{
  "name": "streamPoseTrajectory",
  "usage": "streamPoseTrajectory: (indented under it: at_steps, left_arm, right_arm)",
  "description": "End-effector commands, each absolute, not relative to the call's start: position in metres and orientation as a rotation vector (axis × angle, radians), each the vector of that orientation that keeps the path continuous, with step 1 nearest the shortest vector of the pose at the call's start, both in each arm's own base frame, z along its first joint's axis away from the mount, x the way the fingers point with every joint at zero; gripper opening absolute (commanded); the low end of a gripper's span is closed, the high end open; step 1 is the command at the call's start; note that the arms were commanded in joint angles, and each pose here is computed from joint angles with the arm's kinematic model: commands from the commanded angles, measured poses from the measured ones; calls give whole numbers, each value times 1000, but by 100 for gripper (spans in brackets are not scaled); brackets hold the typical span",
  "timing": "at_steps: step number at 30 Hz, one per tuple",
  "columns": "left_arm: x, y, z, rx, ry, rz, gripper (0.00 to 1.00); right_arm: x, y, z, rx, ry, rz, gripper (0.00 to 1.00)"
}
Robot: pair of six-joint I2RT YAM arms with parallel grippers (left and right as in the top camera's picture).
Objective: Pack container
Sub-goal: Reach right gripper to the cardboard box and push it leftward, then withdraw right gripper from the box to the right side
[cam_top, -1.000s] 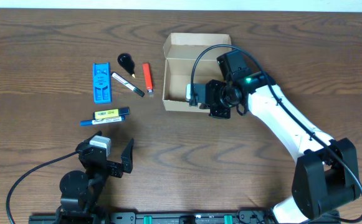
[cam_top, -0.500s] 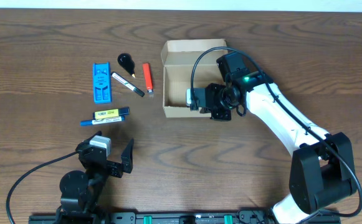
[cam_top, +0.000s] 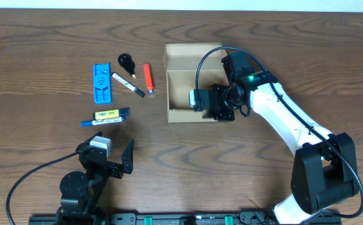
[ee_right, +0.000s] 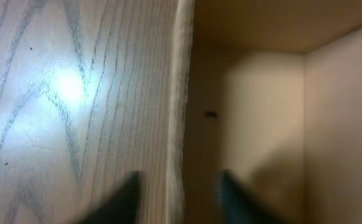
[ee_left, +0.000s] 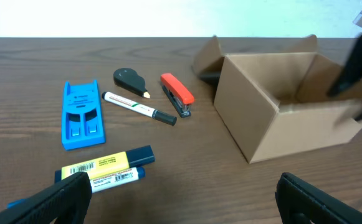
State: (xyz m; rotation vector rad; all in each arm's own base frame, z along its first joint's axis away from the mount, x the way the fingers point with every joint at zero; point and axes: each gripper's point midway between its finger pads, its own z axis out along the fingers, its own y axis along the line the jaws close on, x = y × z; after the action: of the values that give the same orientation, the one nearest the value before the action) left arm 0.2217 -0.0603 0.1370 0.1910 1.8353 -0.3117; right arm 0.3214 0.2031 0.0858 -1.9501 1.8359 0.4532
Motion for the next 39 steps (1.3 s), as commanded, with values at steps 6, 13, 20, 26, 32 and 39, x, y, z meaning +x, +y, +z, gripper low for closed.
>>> streamPoseTrajectory:
  at_steps: [6, 13, 20, 26, 32, 39]
  left_arm:
    - [222, -60, 126, 204, 1855, -302, 95]
    - [222, -60, 126, 204, 1855, -302, 95]
    - [222, -60, 126, 204, 1855, -302, 95]
    - [222, -60, 126, 204, 1855, -302, 95]
    - [222, -60, 126, 204, 1855, -302, 95]
    - [222, -60, 126, 204, 1855, -302, 95]
  right_arm:
    - [318, 208, 94, -1830, 1927, 543, 99]
    - [303, 213, 161, -1600, 1963, 605, 99]
    - [292, 190, 223, -1050, 2241, 597, 99]
    - [253, 173, 249, -950, 2286, 603, 99]
    - [219, 160, 255, -855, 2379, 645, 99]
    - [197, 149, 256, -812, 2435, 640, 99]
